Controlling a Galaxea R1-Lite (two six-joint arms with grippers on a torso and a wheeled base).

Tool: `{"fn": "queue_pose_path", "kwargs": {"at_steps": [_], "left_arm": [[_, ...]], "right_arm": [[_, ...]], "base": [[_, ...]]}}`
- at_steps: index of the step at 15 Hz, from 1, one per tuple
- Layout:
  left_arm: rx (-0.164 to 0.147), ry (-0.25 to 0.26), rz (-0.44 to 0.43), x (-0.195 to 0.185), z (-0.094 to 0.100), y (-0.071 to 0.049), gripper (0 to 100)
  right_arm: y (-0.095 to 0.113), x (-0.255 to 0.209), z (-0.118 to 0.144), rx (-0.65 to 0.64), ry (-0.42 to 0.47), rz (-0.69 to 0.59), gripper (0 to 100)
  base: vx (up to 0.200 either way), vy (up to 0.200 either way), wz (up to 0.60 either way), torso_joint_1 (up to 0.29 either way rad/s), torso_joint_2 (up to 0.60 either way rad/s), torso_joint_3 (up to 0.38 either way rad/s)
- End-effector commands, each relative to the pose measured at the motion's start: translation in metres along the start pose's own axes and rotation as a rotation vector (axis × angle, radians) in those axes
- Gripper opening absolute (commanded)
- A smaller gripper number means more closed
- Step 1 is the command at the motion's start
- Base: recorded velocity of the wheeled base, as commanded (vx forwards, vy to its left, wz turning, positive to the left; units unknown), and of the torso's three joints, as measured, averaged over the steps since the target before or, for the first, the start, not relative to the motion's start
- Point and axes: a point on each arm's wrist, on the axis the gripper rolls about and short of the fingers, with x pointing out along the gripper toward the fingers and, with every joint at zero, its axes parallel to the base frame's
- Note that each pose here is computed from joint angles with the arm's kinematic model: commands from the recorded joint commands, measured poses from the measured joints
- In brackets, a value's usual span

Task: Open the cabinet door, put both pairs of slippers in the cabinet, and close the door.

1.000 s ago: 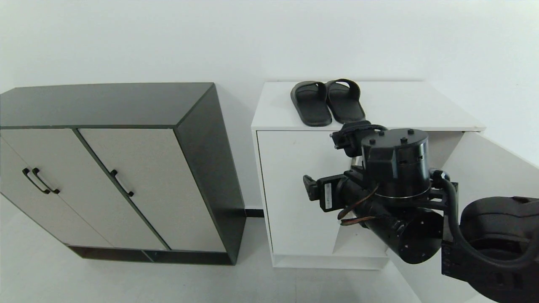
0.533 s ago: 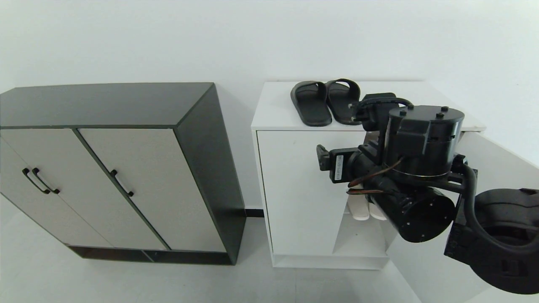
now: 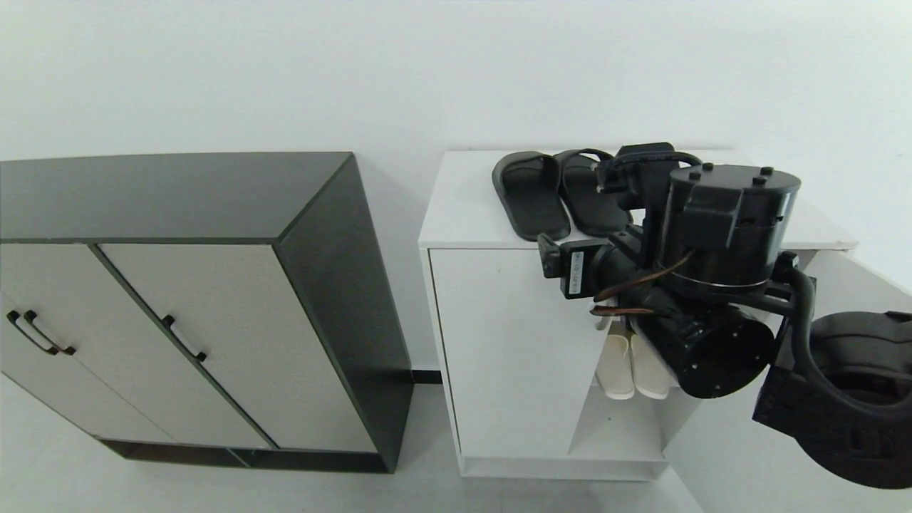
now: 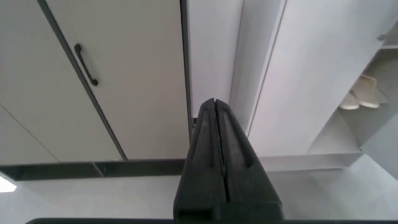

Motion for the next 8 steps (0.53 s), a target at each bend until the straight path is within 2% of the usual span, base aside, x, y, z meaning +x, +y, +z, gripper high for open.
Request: {"fn": "queue_pose_path", "kwargs": {"at_steps": [1, 2, 5, 8], "left_arm": [[0.0, -0.001, 0.0, 0.0, 0.0, 0.0, 0], [0.0, 0.001, 0.0, 0.0, 0.0, 0.0, 0], [0.0, -0.001, -0.001, 0.0, 0.0, 0.0, 0], [0.0, -0.001, -0.001, 0.0, 0.0, 0.0, 0]], "right_arm": [[-0.001, 0.015, 0.008, 0.006, -0.025, -0.013, 100], [-0.002, 0.023, 0.016, 0.017, -0.04, -0.006, 100], [-0.01, 0.048, 0.021, -0.018, 0.01, -0.037, 100], [-0.015, 0.065, 0.018, -0.038, 0.041, -0.028, 100]], "base": [[0.2, 0.0, 0.0, 0.002, 0.0, 0.002], [0.2, 0.0, 0.0, 0.002, 0.0, 0.002], [0.2, 0.0, 0.0, 0.005, 0.0, 0.001], [0.0, 0.0, 0.0, 0.0, 0.0, 0.0]]}}
